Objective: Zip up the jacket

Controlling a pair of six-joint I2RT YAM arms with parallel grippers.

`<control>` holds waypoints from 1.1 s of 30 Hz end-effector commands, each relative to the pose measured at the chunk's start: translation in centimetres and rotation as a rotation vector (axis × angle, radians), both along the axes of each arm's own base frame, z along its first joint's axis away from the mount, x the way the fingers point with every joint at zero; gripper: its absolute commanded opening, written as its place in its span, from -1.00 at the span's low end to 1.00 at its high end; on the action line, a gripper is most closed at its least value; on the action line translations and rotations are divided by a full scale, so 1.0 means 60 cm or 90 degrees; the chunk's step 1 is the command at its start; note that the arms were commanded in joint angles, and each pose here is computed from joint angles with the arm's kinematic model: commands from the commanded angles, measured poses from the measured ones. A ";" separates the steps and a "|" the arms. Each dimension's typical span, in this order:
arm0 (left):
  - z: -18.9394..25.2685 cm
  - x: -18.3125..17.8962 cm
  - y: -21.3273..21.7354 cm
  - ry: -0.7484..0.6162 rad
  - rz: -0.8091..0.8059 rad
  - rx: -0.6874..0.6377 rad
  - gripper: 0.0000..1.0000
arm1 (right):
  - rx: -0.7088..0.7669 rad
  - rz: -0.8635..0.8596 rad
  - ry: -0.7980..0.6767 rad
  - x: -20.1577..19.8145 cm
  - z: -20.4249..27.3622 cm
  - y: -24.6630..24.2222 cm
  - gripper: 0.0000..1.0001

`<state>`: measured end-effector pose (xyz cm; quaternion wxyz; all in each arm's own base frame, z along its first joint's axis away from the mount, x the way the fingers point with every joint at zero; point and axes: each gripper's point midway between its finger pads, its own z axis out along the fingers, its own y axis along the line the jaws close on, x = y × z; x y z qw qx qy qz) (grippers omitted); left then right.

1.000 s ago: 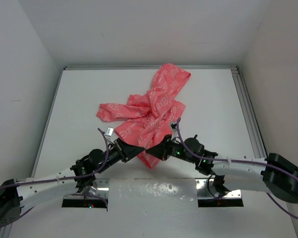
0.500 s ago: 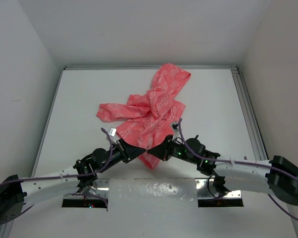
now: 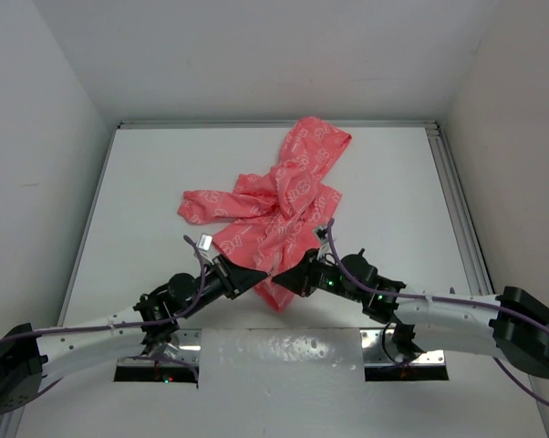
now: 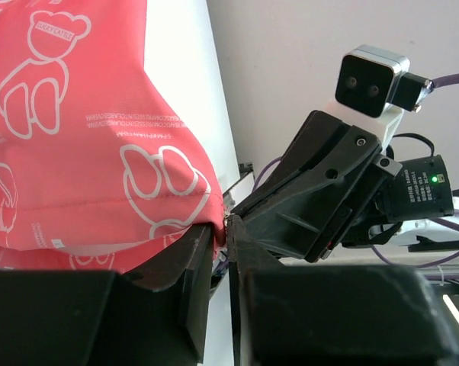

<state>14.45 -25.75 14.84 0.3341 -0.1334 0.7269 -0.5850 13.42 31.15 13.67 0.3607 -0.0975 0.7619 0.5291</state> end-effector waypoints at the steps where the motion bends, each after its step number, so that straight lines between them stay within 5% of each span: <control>1: -0.137 -0.022 0.041 0.052 0.008 0.089 -0.79 | 0.036 -0.007 -0.035 0.008 0.045 0.009 -1.00; 12: -0.143 -0.022 0.046 0.062 0.015 0.094 -1.00 | -0.022 -0.057 -0.068 0.038 0.052 -0.001 -1.00; 28: -0.115 -0.022 0.043 0.006 -0.005 0.118 -1.00 | -0.392 -0.268 -0.217 0.174 0.051 -0.090 -1.00; 31: -0.043 -0.007 0.046 -0.059 0.010 0.142 -1.00 | -0.447 -0.335 -0.247 0.214 0.067 -0.114 -1.00; 33: -0.043 0.010 0.084 -0.068 0.063 0.235 -1.00 | -0.494 -0.372 -0.234 0.252 0.068 -0.144 -1.00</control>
